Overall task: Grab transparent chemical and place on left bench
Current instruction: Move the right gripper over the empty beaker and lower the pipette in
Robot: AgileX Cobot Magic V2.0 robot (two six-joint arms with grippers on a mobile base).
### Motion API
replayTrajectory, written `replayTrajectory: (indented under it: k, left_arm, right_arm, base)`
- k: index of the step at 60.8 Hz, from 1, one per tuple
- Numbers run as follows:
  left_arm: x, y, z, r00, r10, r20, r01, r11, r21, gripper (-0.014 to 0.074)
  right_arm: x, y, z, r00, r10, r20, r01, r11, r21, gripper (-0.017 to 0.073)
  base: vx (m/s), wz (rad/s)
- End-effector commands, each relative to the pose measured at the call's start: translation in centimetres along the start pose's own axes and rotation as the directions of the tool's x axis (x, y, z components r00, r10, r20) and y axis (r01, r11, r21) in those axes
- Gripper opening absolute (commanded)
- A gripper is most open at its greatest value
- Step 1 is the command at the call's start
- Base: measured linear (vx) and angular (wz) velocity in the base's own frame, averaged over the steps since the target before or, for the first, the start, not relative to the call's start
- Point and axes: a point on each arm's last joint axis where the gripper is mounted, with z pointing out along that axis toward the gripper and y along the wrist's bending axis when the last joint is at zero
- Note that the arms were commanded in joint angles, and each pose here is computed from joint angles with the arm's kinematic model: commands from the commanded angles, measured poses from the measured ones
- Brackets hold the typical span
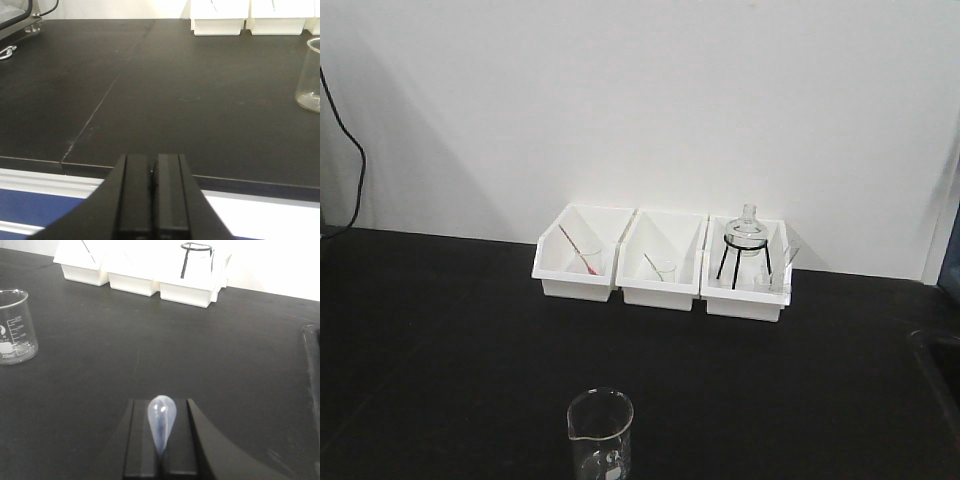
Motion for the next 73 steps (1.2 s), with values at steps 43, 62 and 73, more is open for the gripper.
replayTrajectory:
  k: [43, 62, 73]
  left_arm:
    - [-0.3, 0.0, -0.1, 0.997, -0.009, 0.081, 0.009, 1.000, -0.002, -0.0003]
    - [-0.3, 0.0, -0.1, 0.997, -0.009, 0.081, 0.009, 1.000, -0.002, -0.0003]
    - [-0.3, 0.0, -0.1, 0.997, -0.009, 0.081, 0.009, 1.000, -0.002, -0.0003]
  right_arm:
    - [-6.1, 0.5, 0.5, 0.947, -0.112, 0.303, 0.142, 0.987, -0.081, 0.0000]
    - [-17.4, 2.2, 5.9, 0.911, 0.025, 0.412, 0.125, 0.935, -0.333, 0.0000]
    - [-19.7, 5.8, 11.5, 0.920, 0.064, 0.386, 0.124, 0.887, -0.444, 0.0000]
  base:
    - [0.01, 0.00]
    - [0.00, 0.00]
    - [0.00, 0.00]
